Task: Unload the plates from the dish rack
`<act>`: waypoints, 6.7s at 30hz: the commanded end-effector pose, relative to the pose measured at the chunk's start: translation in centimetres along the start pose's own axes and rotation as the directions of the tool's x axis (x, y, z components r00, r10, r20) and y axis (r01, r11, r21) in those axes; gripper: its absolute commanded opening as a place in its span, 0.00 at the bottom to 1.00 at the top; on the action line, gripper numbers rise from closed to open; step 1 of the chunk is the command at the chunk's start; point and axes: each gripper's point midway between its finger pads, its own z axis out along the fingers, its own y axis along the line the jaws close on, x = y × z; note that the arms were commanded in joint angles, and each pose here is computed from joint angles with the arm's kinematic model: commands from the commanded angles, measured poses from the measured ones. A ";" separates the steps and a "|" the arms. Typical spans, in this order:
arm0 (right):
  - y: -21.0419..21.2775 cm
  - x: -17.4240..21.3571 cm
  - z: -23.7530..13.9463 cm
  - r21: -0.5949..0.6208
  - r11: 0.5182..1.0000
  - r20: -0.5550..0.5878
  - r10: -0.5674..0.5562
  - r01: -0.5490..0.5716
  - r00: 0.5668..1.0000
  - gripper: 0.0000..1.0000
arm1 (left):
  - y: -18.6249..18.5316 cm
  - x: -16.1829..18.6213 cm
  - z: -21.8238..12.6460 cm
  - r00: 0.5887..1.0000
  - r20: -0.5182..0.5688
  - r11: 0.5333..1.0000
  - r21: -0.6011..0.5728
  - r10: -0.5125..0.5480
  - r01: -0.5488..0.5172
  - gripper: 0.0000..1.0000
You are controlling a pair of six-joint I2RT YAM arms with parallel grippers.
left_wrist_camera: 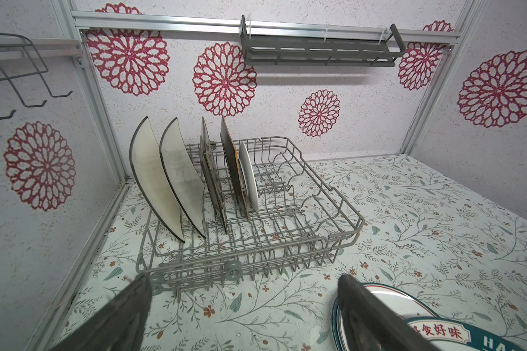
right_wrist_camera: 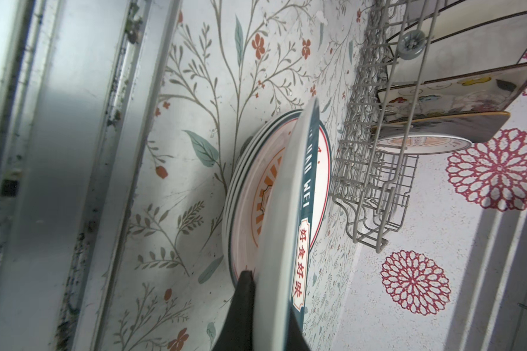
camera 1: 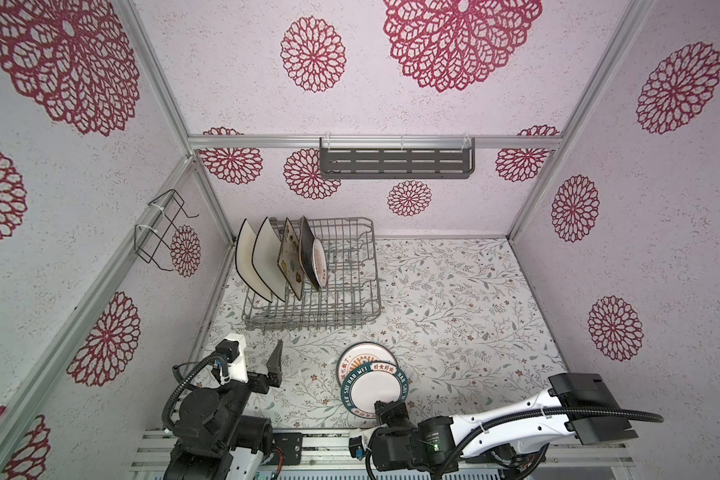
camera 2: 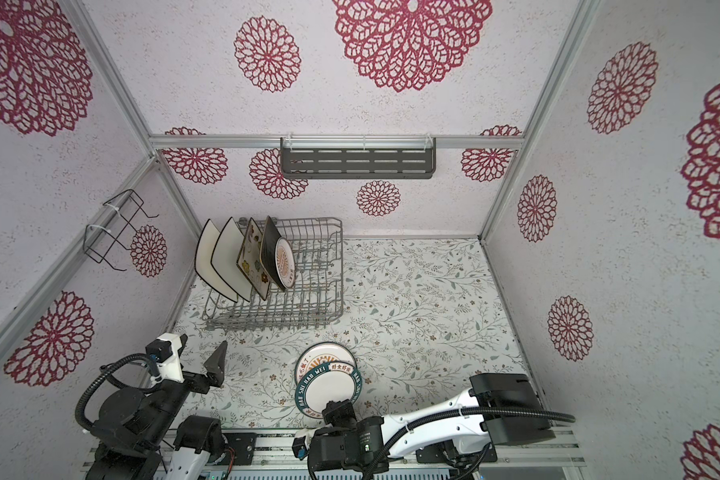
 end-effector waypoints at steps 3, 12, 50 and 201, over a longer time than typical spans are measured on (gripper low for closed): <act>-0.9 -0.1 0.4 0.021 0.999 0.004 0.034 -0.034 0.999 0.08 | -0.4 0.0 0.0 1.000 0.013 1.000 0.022 0.017 -0.017 0.97; -0.9 0.7 1.4 -0.006 0.998 -0.022 0.061 -0.061 0.998 0.15 | -0.4 0.0 0.0 1.000 0.013 1.000 0.023 0.017 -0.017 0.97; -1.8 0.8 2.2 -0.115 0.983 -0.027 0.143 -0.145 0.989 0.53 | -0.6 0.0 0.0 1.000 0.014 0.999 0.033 0.020 -0.021 0.97; -38.3 1.5 27.5 -0.218 -0.008 0.437 0.893 -0.976 -0.105 0.29 | -1.8 0.0 -0.4 0.999 0.024 0.994 0.102 0.034 -0.036 0.97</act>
